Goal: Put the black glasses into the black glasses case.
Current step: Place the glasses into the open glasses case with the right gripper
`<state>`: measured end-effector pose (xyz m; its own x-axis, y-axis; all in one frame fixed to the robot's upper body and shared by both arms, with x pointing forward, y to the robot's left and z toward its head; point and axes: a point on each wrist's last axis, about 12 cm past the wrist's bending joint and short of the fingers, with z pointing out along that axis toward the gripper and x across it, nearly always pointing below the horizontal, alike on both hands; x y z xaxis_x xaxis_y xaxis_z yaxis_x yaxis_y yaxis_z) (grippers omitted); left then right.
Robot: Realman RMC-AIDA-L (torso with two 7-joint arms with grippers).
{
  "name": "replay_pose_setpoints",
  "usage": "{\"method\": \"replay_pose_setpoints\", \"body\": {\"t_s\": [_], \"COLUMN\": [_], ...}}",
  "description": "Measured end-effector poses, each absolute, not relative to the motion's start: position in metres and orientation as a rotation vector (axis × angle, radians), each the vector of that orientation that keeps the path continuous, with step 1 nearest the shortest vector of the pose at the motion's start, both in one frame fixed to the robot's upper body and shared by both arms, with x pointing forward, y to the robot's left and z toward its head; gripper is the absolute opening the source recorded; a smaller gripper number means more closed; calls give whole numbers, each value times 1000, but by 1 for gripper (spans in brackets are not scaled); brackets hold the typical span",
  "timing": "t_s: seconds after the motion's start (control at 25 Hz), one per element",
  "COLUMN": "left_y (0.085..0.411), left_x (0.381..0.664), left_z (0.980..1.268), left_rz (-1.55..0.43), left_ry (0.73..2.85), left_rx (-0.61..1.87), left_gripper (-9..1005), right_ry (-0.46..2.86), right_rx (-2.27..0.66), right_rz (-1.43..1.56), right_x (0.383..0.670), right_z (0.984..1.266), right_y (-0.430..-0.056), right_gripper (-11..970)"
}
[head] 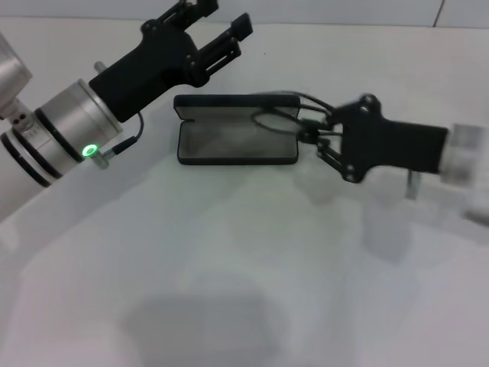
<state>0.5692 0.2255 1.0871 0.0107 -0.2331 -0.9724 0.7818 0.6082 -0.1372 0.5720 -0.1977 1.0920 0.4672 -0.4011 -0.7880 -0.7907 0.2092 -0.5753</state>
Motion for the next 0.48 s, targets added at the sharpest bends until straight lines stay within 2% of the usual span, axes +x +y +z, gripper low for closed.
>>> {"method": "replay_pose_setpoints", "body": {"t_s": [0.12, 0.28, 0.48], "left_y": [228, 228, 227], "left_x": [567, 566, 567], "left_z": [1085, 1084, 1085], "left_rz": [-847, -850, -852], "left_ry": [1344, 1347, 1345], "left_rx": [510, 505, 504], "left_gripper": [712, 712, 712], "right_ry": [1175, 1164, 1139], "right_rx": [-1462, -1565, -1634], "right_rz": [227, 100, 37], "right_x": [581, 579, 574], "right_z": [1091, 1086, 1081], "right_y": [-172, -138, -119], "right_gripper": [117, 117, 117]}}
